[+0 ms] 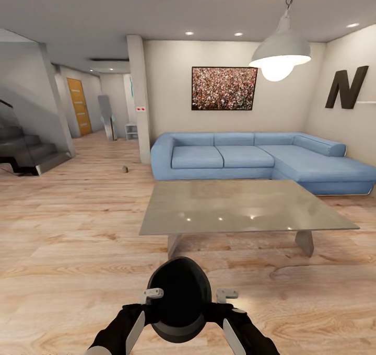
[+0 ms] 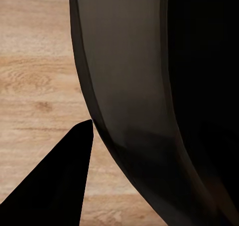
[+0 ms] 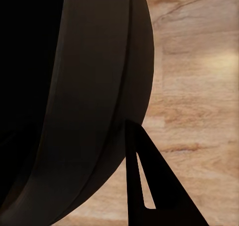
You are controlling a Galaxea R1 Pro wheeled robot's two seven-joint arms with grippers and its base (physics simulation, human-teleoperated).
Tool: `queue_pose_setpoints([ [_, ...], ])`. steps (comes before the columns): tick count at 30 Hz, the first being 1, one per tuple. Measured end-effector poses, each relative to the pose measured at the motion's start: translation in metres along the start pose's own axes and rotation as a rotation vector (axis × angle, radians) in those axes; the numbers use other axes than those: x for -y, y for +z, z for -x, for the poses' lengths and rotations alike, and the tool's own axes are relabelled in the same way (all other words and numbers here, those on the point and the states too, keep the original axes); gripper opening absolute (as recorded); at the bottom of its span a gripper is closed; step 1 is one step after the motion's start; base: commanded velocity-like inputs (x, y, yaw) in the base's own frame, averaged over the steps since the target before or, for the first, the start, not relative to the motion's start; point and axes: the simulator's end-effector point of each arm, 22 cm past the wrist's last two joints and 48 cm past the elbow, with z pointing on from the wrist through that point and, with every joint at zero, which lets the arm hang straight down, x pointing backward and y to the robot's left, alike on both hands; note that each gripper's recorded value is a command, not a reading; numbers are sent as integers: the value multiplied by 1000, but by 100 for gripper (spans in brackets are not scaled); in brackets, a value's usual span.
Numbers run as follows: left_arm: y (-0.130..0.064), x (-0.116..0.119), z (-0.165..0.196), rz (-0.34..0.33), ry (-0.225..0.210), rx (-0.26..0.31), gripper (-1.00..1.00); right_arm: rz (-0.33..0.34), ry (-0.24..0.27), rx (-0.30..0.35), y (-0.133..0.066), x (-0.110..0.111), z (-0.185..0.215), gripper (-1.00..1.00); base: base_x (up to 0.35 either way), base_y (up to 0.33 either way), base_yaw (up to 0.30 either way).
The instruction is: Place each of the two pumpkins and all three candles from the living room inside a cabinet in the living room (use any cabinet), then make sure every cabinet is closed, and position the cauldron so it is next to a table in the living room.
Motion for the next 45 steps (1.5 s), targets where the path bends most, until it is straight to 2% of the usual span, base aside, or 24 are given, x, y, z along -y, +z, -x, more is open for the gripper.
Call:
queue_pose_setpoints([
  [45, 71, -12, -61, 0, 0, 2, -100, 0, 0, 2, 60, 20, -70, -100, 0, 0, 0],
])
